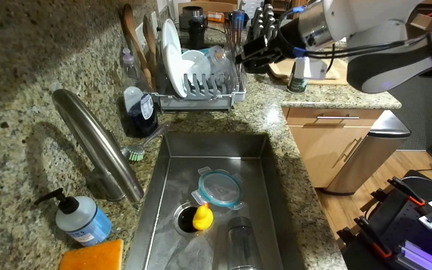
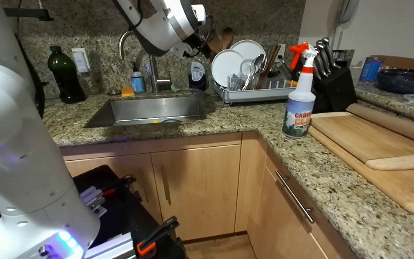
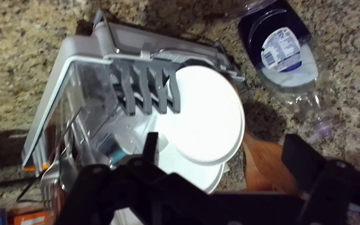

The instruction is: Move the spray bottle to the left, open the faucet

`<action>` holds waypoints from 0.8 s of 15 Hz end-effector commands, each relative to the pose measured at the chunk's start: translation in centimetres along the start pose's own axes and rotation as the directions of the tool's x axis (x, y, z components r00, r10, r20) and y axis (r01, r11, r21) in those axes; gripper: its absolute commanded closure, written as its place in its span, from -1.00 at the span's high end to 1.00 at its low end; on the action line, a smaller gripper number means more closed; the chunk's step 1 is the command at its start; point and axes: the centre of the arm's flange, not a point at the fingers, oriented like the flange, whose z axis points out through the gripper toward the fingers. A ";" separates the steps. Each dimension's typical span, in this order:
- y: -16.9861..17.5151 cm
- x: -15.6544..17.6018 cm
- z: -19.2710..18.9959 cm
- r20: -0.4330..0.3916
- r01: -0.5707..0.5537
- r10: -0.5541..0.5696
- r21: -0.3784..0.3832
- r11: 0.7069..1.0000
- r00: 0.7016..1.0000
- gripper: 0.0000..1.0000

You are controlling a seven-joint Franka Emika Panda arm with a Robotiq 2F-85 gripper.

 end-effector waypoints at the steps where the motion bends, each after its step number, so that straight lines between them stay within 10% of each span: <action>1: 0.7 1.4 6.7 0.125 -0.010 -0.008 0.144 0.990 0.992 1.00; 5: -4.0 -1.5 11.7 0.280 0.020 -0.091 0.248 0.968 0.956 1.00; 12: -9.7 -2.3 17.0 0.353 0.368 -0.416 0.198 0.908 0.838 1.00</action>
